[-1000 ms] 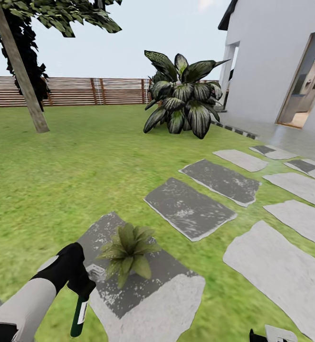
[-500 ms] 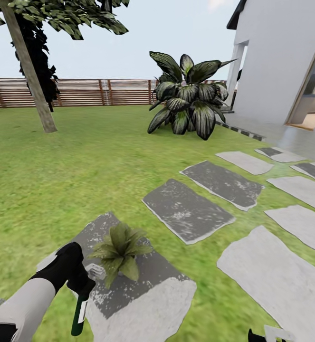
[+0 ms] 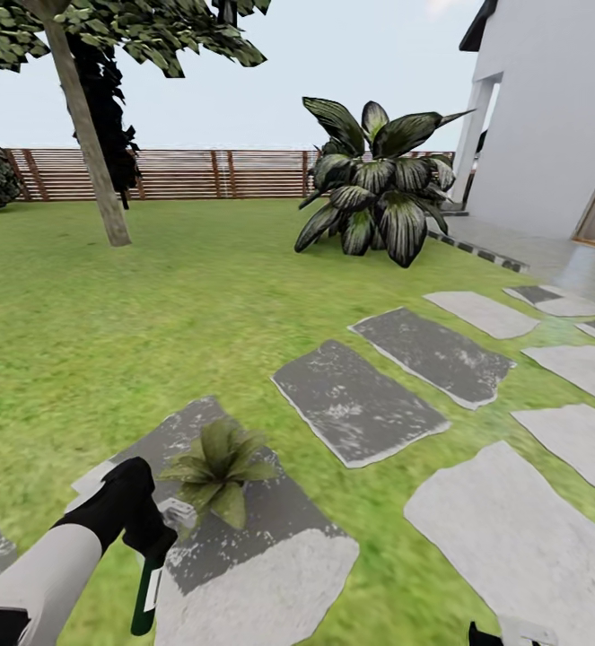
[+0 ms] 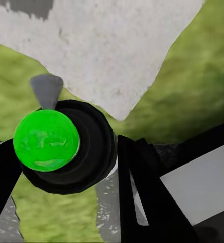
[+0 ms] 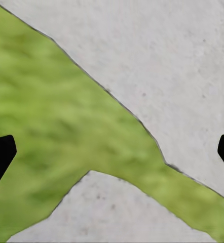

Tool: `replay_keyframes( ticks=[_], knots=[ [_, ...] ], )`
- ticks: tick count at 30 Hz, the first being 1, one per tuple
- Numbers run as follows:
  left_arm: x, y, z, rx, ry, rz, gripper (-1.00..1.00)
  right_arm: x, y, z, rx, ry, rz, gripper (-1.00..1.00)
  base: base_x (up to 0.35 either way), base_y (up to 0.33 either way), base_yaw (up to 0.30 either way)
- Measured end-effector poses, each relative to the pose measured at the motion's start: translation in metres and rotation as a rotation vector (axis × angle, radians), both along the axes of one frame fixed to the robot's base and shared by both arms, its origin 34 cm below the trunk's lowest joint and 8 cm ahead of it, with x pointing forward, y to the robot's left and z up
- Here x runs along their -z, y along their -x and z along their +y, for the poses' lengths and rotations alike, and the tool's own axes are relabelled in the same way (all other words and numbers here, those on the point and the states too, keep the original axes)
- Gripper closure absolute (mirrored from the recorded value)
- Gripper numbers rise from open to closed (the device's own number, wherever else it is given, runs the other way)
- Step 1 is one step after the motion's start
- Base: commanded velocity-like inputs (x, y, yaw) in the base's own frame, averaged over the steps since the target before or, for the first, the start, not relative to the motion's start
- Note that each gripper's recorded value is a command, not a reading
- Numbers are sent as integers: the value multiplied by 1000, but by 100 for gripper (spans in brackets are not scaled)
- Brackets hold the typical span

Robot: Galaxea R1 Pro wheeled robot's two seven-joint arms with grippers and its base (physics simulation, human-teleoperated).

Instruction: Pick up the pesticide atomizer in the garden and spray insectifuge to fully cover both potted plants in the garden.

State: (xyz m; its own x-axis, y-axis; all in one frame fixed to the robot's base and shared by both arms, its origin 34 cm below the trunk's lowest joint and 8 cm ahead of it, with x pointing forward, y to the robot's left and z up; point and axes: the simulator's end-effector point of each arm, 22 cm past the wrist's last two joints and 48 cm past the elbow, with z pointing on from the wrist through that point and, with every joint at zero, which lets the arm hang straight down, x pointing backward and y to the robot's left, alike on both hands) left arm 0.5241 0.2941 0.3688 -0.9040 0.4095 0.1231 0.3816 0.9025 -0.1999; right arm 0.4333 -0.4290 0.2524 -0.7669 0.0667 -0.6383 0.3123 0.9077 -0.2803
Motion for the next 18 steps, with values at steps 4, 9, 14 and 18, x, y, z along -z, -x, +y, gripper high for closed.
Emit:
replay_keyframes(
  ticks=[4,9,14,18],
  knots=[
    [1,2,1,0,-3,2,100,0,0,0,-1,0,0,-100,128,-275,240],
    [-1,0,0,-1,0,-4,100,0,0,1,-1,-1,0,-100,176,-200,273],
    [-8,-5,-9,7,32,1,100,0,-1,0,-1,0,0,-100,31,-18,176],
    [-24,-23,-6,6,46,-18,100,0,0,1,-2,-1,0,-100,2,-1,15]
  ],
)
